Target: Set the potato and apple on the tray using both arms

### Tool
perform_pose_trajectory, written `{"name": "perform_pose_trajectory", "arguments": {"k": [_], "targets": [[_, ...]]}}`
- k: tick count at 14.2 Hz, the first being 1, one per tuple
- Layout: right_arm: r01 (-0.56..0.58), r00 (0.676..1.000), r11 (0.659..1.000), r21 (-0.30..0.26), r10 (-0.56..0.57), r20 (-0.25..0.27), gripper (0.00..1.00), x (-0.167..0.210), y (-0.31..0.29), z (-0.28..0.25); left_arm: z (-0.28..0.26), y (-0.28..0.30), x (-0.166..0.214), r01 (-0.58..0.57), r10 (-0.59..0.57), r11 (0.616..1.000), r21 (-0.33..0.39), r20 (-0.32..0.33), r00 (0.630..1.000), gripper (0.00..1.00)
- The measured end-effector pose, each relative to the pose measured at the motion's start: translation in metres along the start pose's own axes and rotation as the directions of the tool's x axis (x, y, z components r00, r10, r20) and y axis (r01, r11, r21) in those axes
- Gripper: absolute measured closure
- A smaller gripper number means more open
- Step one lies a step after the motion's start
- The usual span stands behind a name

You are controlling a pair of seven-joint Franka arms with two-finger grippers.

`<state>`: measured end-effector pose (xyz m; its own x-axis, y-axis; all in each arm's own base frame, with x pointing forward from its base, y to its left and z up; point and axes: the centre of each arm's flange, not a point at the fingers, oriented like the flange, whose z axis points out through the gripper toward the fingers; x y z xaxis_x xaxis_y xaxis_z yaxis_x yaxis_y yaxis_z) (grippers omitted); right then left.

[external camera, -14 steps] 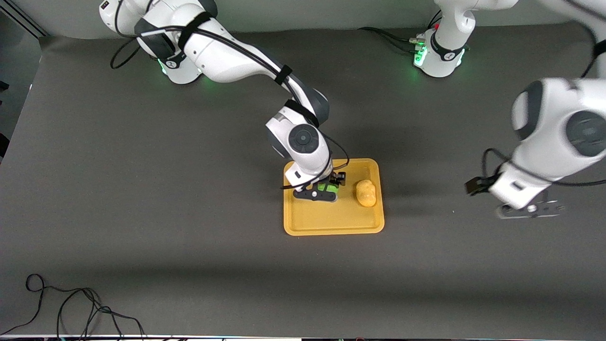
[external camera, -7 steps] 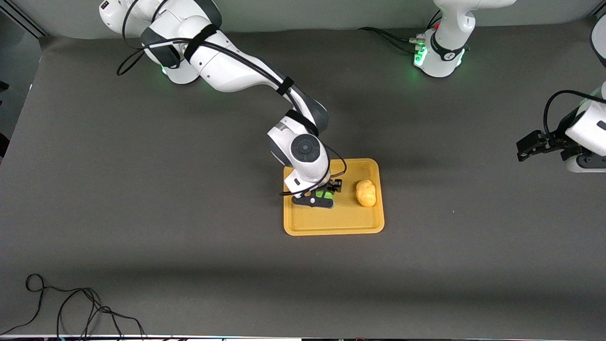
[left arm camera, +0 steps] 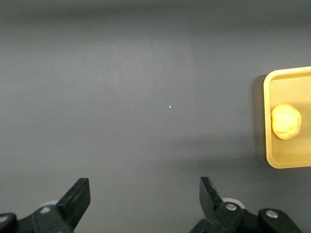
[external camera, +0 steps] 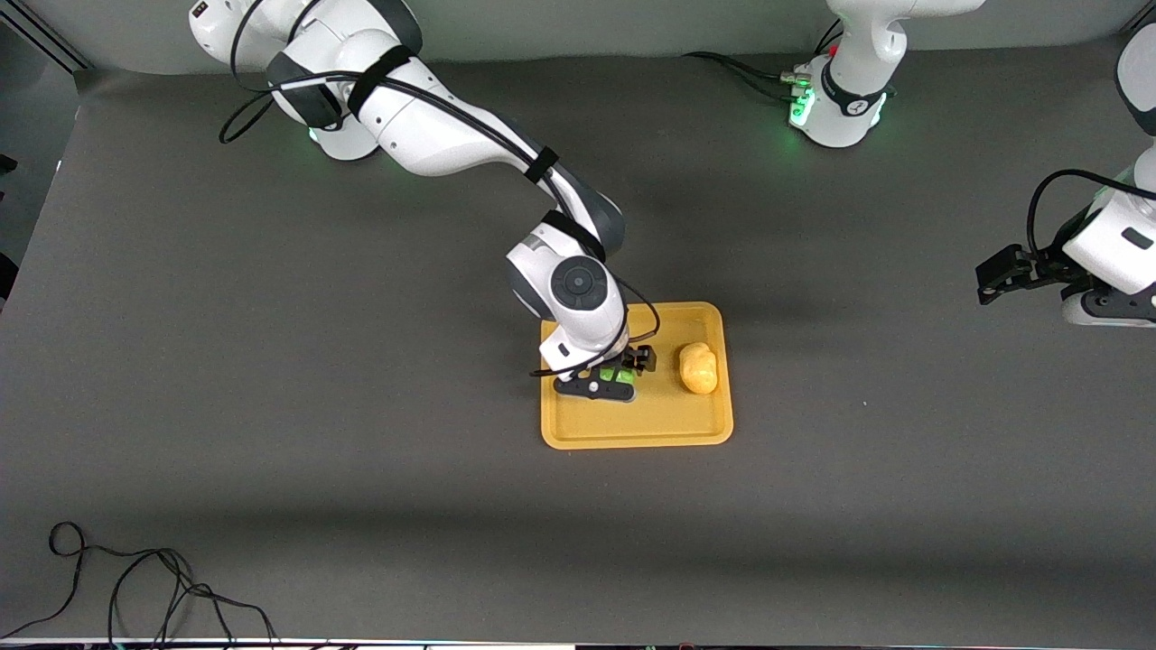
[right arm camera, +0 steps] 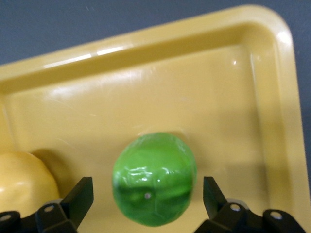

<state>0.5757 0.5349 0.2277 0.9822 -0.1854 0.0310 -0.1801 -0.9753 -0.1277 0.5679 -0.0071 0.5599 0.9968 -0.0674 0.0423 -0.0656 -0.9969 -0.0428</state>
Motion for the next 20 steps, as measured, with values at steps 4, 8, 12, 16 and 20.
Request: {"name": "perform_pose_trajectory", "arguments": {"k": [4, 8, 12, 16, 20], "targets": [[-0.035, 0.999, 0.999, 0.012, 0.036, -0.034, 0.00, 0.047, 0.038, -0.110, -0.004, 0.000, 0.001, -0.001, 0.002, 1.000, 0.001, -0.013, 1.000, 0.00], [0.007, 0.999, 1.000, -0.025, -0.008, -0.041, 0.00, 0.068, 0.134, -0.216, -0.005, -0.001, 0.002, -0.001, 0.001, 1.000, 0.001, -0.014, 1.000, 0.00], [0.011, 0.998, 0.993, -0.117, -0.004, 0.056, 0.00, 0.104, 0.272, -0.274, -0.005, -0.001, 0.002, -0.001, 0.001, 1.000, 0.001, -0.015, 1.000, 0.00], [0.044, 0.998, 0.993, -0.109, -0.039, 0.046, 0.00, 0.137, 0.376, -0.330, -0.003, -0.001, 0.003, -0.001, 0.001, 1.000, 0.001, -0.012, 1.000, 0.00], [-0.001, 1.000, 0.996, -0.094, -0.001, -0.025, 0.00, 0.133, 0.428, -0.396, -0.002, -0.001, 0.004, -0.001, 0.001, 1.000, 0.001, -0.010, 1.000, 0.00]]}}
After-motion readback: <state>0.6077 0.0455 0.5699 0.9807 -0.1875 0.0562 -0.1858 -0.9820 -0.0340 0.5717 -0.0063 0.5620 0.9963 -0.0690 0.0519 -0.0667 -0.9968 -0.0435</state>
